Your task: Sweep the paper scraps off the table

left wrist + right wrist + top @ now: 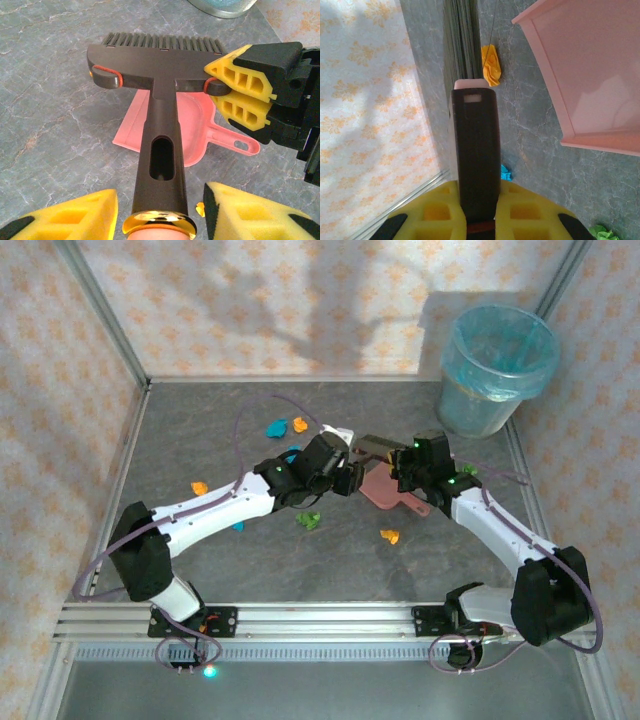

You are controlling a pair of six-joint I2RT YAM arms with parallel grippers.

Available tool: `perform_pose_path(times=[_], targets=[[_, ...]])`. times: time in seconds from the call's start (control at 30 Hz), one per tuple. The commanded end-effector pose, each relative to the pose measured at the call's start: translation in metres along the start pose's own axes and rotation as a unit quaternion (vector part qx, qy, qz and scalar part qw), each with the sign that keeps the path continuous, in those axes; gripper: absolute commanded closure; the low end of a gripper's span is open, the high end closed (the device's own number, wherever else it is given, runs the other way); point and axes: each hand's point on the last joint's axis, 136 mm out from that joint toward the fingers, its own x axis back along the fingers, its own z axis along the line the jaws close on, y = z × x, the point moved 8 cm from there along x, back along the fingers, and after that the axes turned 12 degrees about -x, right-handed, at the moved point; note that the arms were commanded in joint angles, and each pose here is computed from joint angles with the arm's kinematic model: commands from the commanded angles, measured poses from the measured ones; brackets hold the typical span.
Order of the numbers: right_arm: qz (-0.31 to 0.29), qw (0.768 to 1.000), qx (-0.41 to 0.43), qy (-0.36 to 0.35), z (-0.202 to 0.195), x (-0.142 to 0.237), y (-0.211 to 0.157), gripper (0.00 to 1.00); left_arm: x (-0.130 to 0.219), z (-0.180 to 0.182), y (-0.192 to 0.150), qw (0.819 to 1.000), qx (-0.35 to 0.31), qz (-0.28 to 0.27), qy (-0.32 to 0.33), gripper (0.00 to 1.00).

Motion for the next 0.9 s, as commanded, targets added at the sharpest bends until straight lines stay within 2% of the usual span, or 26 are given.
perform_pose_path(times=[0.0,0.23,0.57,0.7,0.87], targets=[[0.011,1.000,-0.013,0.026,0.015,0.008,-0.005,1.00,0.001,-0.003,-0.001,1.000,-0.012,0.001,-0.004,0.53],[0.018,0.999,-0.031,0.023,0.012,0.003,-0.004,1.00,0.002,-0.001,-0.008,1.000,-0.017,0.000,0.004,0.54],[0.017,1.000,-0.021,0.016,0.012,0.004,-0.005,1.00,0.001,-0.002,0.000,1.000,-0.019,-0.004,0.009,0.53],[0.018,1.000,-0.021,0.014,0.010,0.003,-0.004,1.00,-0.001,-0.003,0.003,1.000,-0.022,-0.004,0.013,0.60],[0.018,1.000,-0.022,0.013,0.008,0.002,-0.003,1.00,-0.003,-0.004,0.004,1.000,-0.019,-0.006,0.013,0.60]])
